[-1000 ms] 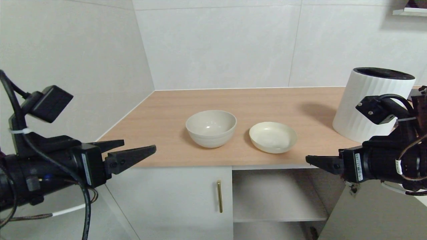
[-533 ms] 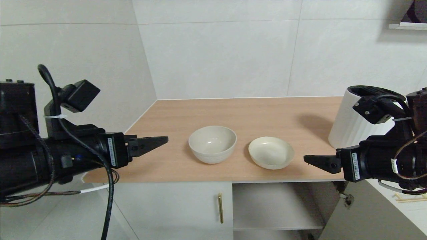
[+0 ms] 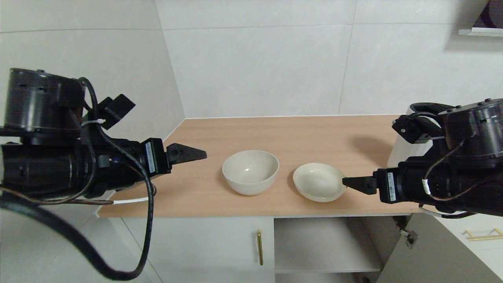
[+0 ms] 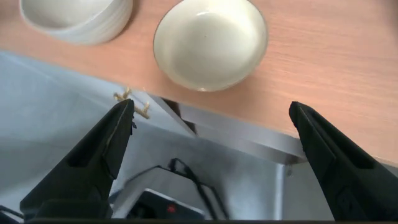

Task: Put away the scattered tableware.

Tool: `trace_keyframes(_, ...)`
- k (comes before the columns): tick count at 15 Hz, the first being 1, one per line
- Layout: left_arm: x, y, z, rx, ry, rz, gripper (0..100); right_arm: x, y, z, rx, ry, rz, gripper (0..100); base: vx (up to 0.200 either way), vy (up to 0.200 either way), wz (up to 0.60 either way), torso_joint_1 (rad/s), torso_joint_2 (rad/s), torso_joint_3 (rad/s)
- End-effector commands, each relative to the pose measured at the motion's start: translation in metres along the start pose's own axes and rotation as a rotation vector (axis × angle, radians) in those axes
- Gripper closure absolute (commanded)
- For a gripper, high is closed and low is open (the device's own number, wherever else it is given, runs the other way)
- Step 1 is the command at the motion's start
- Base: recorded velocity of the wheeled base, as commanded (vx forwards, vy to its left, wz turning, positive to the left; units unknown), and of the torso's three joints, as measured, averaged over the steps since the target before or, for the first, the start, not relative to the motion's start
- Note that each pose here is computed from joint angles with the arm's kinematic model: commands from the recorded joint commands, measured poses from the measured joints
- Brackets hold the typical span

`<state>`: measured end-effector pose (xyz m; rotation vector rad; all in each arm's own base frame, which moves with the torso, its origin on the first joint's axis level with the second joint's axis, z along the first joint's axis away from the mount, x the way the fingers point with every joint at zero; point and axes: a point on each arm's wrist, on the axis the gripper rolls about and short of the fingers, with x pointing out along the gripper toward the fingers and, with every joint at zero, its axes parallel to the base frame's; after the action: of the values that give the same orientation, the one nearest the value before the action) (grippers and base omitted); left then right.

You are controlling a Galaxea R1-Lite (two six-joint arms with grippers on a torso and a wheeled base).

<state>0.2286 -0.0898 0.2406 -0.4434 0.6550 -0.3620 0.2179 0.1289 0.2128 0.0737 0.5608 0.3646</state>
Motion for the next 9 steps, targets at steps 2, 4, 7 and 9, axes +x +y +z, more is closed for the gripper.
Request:
trace_keyframes(2, 0.040, -0.010, -0.002, -0.066, 0.096, 0.028, 0, 0.031, -0.007, -0.002, 0.042, 0.052, -0.059, 0, 0.000, 0.000, 0.00, 0.000, 0.00, 0.000)
trace_keyframes(4, 0.058, -0.015, -0.007, -0.106, 0.136, 0.031, 0, 0.039, -0.007, -0.002, 0.050, 0.032, -0.084, 0, 0.000, 0.000, 0.00, 0.000, 0.00, 0.000)
trace_keyframes(7, 0.095, -0.011, -0.008, -0.192, 0.137, 0.144, 0, 0.040, -0.006, -0.001, 0.068, 0.010, -0.080, 0, 0.000, 0.000, 0.00, 0.000, 0.00, 0.000)
trace_keyframes(9, 0.112, -0.009, -0.011, -0.195, 0.128, 0.219, 0, 0.040, -0.006, -0.002, 0.079, 0.010, -0.079, 0, 0.000, 0.000, 0.00, 0.000, 0.00, 0.000)
